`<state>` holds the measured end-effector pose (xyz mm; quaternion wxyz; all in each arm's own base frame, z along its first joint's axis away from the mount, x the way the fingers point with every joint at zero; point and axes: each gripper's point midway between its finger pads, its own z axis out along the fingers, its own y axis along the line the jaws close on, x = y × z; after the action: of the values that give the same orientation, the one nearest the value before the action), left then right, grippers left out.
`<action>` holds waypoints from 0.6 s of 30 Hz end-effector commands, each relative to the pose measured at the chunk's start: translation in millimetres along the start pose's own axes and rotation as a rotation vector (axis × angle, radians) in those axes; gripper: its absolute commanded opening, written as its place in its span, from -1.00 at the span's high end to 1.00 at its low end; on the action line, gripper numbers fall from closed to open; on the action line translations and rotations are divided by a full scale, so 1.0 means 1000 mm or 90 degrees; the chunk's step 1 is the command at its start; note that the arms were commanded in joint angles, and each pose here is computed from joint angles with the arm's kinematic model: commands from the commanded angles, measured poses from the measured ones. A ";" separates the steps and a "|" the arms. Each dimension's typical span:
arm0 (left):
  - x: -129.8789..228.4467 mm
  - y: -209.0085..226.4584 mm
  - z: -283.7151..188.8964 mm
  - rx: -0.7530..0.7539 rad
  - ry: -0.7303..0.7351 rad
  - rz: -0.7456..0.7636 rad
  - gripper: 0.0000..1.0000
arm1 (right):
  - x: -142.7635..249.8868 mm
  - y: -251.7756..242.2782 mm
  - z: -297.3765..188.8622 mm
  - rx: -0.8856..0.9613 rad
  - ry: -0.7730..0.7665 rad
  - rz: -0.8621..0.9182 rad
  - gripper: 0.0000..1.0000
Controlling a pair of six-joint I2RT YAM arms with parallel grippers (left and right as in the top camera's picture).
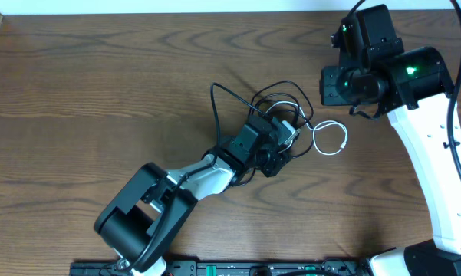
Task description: Untangle cables
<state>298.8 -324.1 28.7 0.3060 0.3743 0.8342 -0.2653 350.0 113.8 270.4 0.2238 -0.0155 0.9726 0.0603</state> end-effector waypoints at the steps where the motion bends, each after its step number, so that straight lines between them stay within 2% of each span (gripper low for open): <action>1: 0.001 -0.001 0.005 0.009 -0.008 -0.003 -0.13 | 0.000 -0.003 -0.005 0.007 -0.004 -0.013 0.51; 14: 0.027 0.008 0.029 0.003 0.018 -0.011 -0.12 | 0.006 -0.005 -0.005 0.012 0.014 -0.014 0.55; 15: 0.027 0.008 0.029 0.003 0.017 -0.011 -0.01 | 0.007 -0.005 -0.005 0.012 0.015 -0.014 0.56; 18: 0.024 0.008 0.030 0.003 0.014 -0.010 0.52 | 0.006 -0.005 -0.005 0.012 0.014 -0.014 0.56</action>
<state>306.8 -331.6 5.9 0.3139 0.3719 0.8307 -0.2702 341.2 110.8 266.0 0.2045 -0.0208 0.9772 0.0531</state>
